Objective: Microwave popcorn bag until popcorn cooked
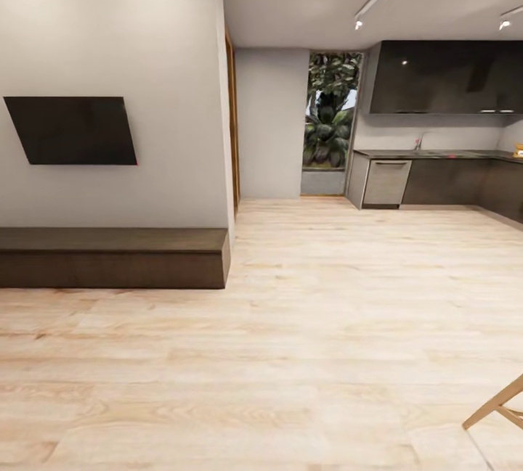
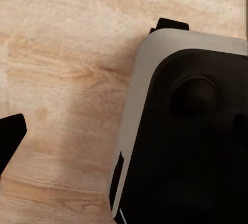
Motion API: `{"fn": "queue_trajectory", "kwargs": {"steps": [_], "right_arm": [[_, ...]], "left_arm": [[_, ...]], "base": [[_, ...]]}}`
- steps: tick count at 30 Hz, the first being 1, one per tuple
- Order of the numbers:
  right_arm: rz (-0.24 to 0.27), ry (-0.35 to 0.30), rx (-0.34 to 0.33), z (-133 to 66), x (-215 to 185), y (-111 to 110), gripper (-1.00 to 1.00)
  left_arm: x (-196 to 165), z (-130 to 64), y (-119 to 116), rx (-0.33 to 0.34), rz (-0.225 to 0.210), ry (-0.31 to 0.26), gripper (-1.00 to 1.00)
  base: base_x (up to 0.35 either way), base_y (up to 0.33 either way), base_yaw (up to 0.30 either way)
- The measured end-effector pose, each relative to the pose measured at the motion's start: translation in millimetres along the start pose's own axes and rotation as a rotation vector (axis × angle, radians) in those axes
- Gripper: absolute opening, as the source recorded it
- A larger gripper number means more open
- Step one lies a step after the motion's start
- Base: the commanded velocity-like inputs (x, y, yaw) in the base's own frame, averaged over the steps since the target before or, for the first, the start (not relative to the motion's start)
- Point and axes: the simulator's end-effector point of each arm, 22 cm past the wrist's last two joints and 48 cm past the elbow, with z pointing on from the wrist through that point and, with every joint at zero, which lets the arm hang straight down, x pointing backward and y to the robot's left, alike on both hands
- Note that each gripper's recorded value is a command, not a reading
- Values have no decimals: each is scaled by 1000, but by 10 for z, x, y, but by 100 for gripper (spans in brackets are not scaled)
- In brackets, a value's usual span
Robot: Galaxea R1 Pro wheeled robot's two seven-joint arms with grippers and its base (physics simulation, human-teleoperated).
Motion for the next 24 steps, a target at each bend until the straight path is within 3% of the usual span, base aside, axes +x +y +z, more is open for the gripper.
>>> {"fn": "queue_trajectory", "kwargs": {"steps": [13, 24], "right_arm": [[6, -2, -5, 0, -5, 12, 100], [6, -41, -6, -2, -91, 16, 100]], "left_arm": [[9, 0, 4, -1, -2, 2, 100], [7, 0, 4, -2, -2, 2, 100]], "base": [[345, 0, 0], [345, 0, 0]]}}
